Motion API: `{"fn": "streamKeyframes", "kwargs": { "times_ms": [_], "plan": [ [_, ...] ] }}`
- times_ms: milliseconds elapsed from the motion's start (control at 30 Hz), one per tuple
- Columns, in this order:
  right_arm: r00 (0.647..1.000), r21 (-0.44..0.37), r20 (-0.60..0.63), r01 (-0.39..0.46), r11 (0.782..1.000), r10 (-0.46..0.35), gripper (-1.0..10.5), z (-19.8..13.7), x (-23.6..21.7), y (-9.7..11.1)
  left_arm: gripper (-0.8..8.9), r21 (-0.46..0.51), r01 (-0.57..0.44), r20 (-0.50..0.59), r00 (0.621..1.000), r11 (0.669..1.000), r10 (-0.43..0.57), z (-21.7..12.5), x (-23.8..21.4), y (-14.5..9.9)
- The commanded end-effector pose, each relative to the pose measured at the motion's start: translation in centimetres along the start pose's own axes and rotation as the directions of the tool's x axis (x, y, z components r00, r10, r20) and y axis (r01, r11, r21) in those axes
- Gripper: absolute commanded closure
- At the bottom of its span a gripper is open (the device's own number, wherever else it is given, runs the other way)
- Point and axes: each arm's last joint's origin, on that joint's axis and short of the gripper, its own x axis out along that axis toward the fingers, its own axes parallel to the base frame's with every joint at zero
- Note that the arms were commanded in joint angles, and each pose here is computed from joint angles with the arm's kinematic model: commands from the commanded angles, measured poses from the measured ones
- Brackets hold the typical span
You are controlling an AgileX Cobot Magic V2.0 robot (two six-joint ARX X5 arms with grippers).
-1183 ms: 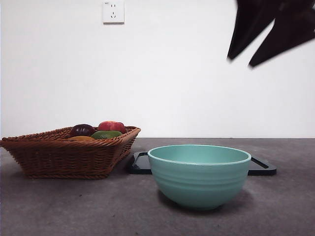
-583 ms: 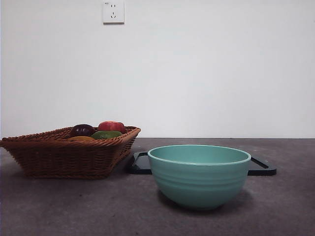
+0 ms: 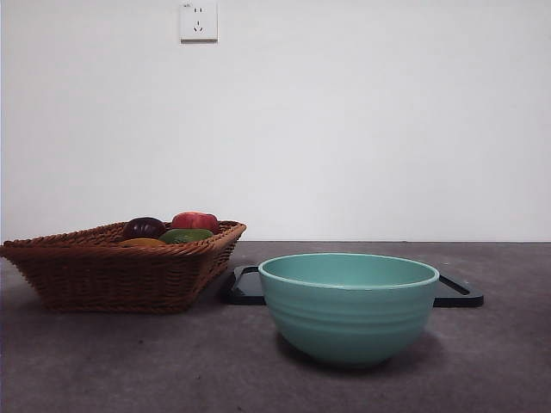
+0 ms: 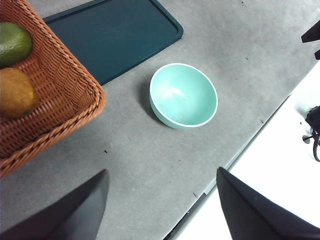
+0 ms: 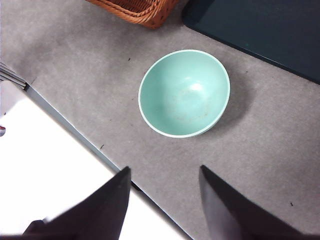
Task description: Pick up the wifruite, put it on the bowl, pick up the plate, put it on desk
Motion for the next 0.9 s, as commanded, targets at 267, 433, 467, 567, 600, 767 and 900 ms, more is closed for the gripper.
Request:
{"fn": "streamKeyframes", "kwargs": {
  "times_ms": [267, 433, 467, 567, 600, 767, 900],
  "plan": [
    [1.000, -0.006, 0.011, -0.008, 1.000, 0.008, 9.2, 0.34, -0.16, 0.20, 8.14, 0.005, 0.006, 0.008, 1.000, 1.000, -0.006, 0.28, -0.12, -0.11],
    [1.000, -0.028, 0.018, -0.007, 1.000, 0.008, 9.4, 0.40, -0.17, 0.21, 8.07, 0.006, 0.006, 0.009, 1.000, 1.000, -0.006, 0.28, -0.12, -0.11],
    [1.000, -0.030, 0.024, -0.009, 1.000, 0.009, 9.4, 0.45, -0.17, 0.23, 8.07, 0.006, 0.006, 0.009, 1.000, 1.000, -0.006, 0.29, -0.12, -0.11],
    [0.999, -0.030, 0.030, -0.011, 0.999, 0.012, 9.4, 0.52, -0.18, 0.25, 8.07, 0.006, 0.006, 0.009, 1.000, 1.000, -0.006, 0.29, -0.12, -0.11],
    [0.999, -0.030, 0.030, -0.011, 0.999, 0.011, 9.4, 0.52, -0.18, 0.24, 8.07, 0.006, 0.006, 0.010, 1.000, 1.000, -0.006, 0.30, -0.12, -0.11],
    [0.999, -0.030, 0.030, -0.011, 0.999, 0.012, 9.4, 0.52, -0.18, 0.24, 8.07, 0.007, 0.006, 0.012, 1.000, 1.000, -0.006, 0.32, -0.12, -0.10],
    [0.999, -0.030, 0.030, -0.011, 0.999, 0.012, 9.4, 0.52, -0.18, 0.24, 8.07, 0.008, 0.006, 0.013, 1.000, 1.000, -0.006, 0.33, -0.12, -0.10]
  ]
}}
